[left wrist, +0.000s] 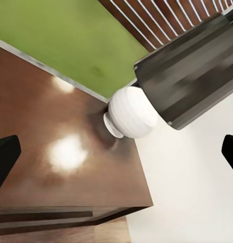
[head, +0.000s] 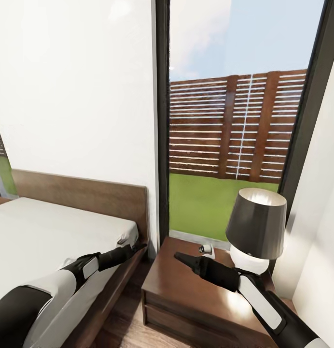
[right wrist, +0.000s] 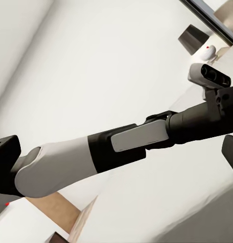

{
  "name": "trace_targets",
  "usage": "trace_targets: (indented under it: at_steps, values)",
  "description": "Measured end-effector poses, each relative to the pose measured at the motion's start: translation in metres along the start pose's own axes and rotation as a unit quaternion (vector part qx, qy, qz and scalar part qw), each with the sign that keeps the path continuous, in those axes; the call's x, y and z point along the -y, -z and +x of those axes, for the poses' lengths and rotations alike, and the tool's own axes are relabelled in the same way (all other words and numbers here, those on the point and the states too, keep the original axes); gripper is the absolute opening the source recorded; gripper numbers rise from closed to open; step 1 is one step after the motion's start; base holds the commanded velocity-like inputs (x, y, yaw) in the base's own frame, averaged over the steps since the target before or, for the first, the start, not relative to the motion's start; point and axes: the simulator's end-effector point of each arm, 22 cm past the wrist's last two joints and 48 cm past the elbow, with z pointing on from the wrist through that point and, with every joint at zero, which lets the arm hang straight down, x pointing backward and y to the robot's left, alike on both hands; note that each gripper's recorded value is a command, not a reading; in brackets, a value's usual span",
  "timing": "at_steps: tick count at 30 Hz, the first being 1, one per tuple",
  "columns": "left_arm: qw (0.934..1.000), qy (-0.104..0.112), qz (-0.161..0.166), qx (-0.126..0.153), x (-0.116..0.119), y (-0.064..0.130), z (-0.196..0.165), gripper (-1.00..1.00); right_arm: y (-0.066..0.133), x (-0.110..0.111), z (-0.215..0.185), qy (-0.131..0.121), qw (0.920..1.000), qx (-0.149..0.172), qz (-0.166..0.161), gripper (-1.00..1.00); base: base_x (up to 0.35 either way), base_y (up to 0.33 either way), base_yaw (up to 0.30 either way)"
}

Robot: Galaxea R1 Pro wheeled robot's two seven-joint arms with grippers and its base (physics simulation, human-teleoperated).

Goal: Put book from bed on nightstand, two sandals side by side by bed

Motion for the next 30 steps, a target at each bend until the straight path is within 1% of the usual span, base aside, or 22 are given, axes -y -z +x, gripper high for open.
trace_targets:
  at_steps: [23, 30]
  values:
    - [1.0, 0.0, 0.0, 0.0, -0.031, -0.005, 0.036, 1.0, 0.014, 0.03, 0.035, 0.0, 1.0, 0.0, -0.001, 1.0, 0.0, 0.0, 0.0]
    - [1.0, 0.0, 0.0, 0.001, -0.031, -0.005, 0.036, 1.0, 0.014, 0.03, 0.035, 0.0, 1.0, 0.0, -0.001, 1.0, 0.0, 0.0, 0.0]
